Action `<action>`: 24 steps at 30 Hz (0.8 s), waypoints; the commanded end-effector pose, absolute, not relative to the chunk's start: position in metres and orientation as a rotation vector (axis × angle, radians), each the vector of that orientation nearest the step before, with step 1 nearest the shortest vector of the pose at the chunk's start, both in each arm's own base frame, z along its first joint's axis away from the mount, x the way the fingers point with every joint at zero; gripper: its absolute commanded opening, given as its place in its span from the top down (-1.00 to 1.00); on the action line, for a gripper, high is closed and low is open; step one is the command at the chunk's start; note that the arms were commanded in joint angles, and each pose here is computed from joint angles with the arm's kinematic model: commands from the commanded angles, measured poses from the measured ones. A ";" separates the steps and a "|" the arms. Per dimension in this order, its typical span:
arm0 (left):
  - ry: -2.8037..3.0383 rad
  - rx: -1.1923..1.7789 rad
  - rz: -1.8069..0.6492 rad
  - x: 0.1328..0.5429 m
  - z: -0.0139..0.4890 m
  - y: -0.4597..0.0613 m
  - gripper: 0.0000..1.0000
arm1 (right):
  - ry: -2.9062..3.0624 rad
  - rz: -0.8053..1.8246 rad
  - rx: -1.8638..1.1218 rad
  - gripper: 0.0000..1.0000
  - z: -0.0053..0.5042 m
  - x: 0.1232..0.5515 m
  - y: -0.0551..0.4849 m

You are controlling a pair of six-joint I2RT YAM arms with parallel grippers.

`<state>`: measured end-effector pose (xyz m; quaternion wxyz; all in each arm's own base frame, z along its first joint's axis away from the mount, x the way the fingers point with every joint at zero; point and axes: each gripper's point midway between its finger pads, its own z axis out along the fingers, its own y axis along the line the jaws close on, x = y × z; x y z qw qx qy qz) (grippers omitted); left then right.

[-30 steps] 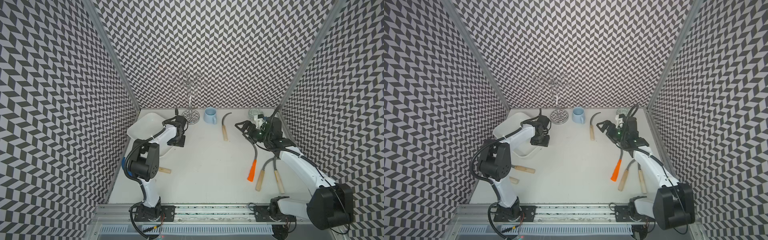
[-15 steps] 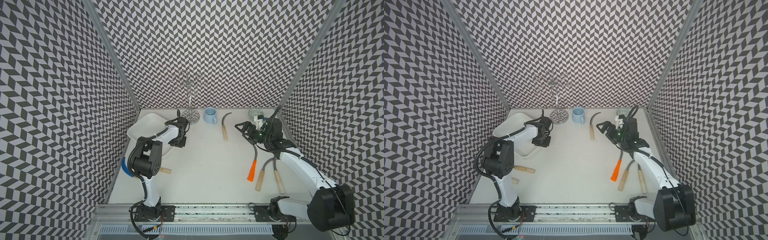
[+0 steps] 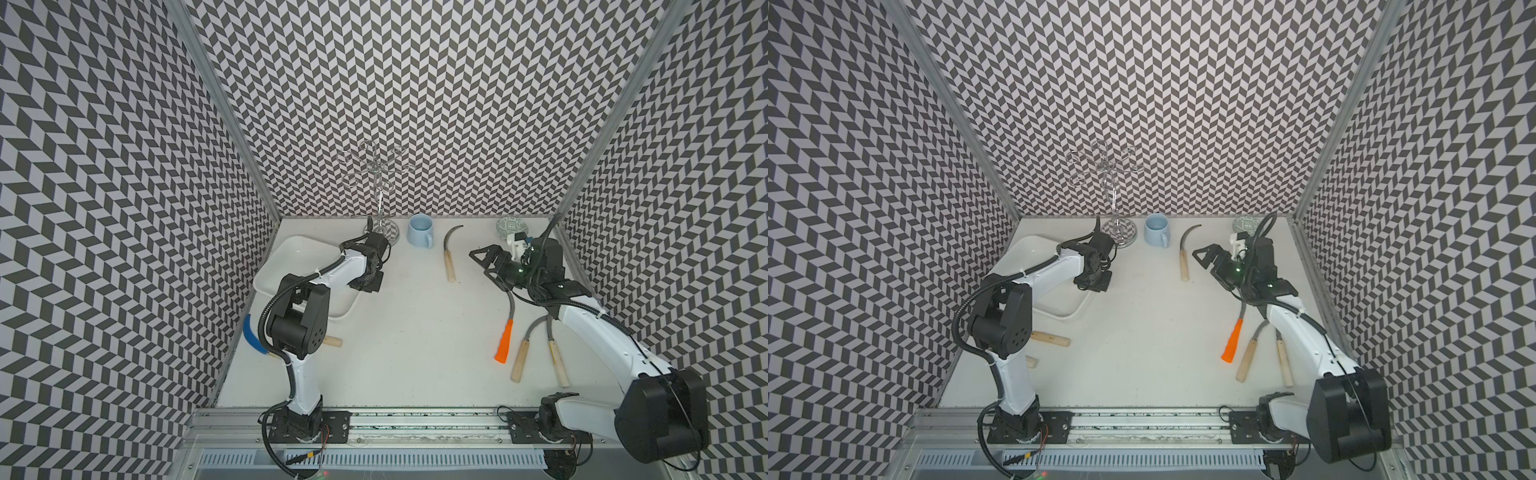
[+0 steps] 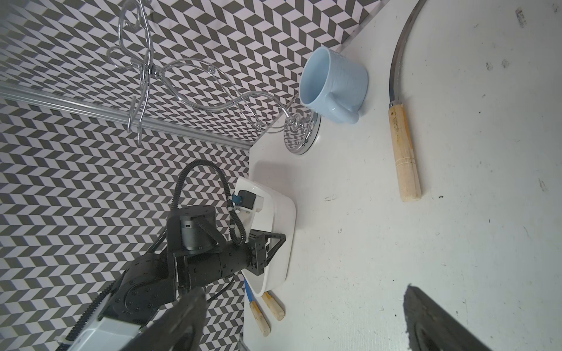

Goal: Put small sickles into storage boxes
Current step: Pick up the storage box at the center of the board.

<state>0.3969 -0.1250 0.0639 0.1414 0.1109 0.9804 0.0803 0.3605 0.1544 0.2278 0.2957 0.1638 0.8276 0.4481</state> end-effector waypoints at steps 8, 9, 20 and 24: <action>2.749 0.397 0.375 0.418 0.076 -0.132 0.92 | 2.151 1.216 0.413 -1.00 0.239 0.360 0.155; 2.743 0.398 0.394 0.420 0.078 -0.130 0.97 | 2.152 1.218 0.414 -0.99 0.238 0.360 0.155; 2.656 0.420 0.441 0.429 0.107 -0.147 1.00 | 2.152 1.211 0.421 -1.00 0.238 0.360 0.154; 2.657 0.422 0.423 0.425 0.117 -0.159 1.00 | 2.138 1.180 0.436 -1.00 0.239 0.364 0.148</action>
